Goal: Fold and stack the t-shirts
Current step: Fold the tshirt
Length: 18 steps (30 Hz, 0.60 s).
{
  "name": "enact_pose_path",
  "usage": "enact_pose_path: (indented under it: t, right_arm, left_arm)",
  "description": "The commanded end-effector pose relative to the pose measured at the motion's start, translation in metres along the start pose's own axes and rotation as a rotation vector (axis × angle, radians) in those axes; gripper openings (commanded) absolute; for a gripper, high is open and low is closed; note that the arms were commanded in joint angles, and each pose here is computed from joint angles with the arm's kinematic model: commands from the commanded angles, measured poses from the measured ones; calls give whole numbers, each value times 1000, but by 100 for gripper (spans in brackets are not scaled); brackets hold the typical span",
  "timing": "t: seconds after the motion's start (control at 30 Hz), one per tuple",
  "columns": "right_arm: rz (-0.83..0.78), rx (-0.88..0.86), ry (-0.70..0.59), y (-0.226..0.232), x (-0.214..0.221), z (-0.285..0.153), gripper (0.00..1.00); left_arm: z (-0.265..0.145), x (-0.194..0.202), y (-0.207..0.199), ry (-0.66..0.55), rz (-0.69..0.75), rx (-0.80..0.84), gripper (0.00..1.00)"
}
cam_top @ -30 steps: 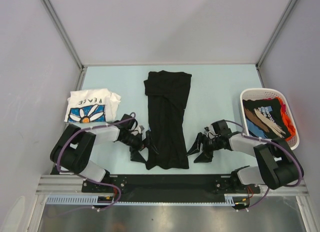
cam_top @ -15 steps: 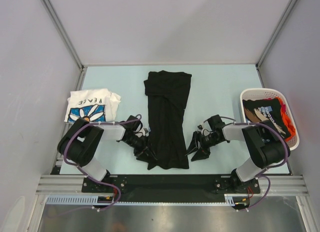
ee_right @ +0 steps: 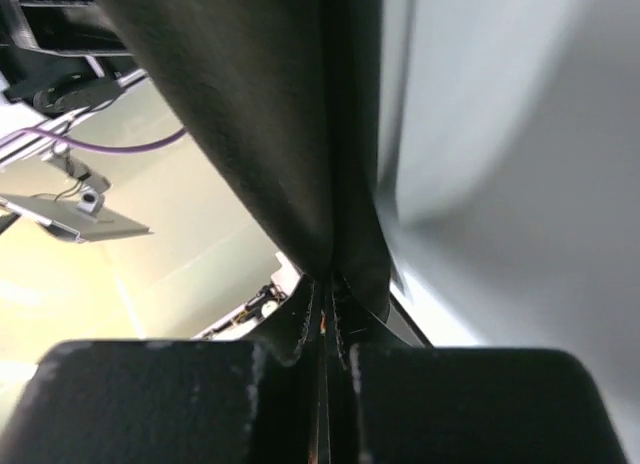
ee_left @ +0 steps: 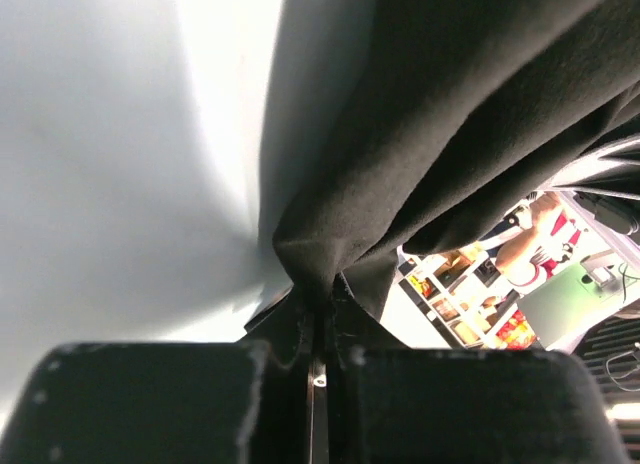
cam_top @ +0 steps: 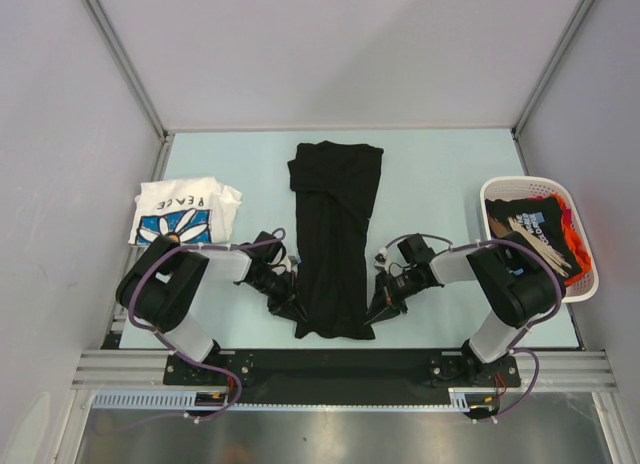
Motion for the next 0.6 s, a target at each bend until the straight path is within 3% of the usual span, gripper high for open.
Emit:
enact_pose_path:
  t: [0.0, 0.27, 0.57]
  right_arm:
    - [402, 240, 119, -39, 56, -12, 0]
    - [365, 238, 66, -5, 45, -37, 0]
    - [205, 148, -37, 39, 0, -51, 0]
  left_arm:
    - [11, -6, 51, -67, -56, -215, 0]
    - [-10, 4, 31, -56, 21, -190, 0]
    - [-62, -14, -48, -262, 208, -73, 0]
Point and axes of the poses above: each gripper's point midway between its finger pads, its own z axis out along the fingers, its own y axis along the line the jaws close on, x = y × z, the point moved 2 cm from there along -z, back along the fingers, and after that the axes turned 6 degrees about -z, right-handed, at the moved point
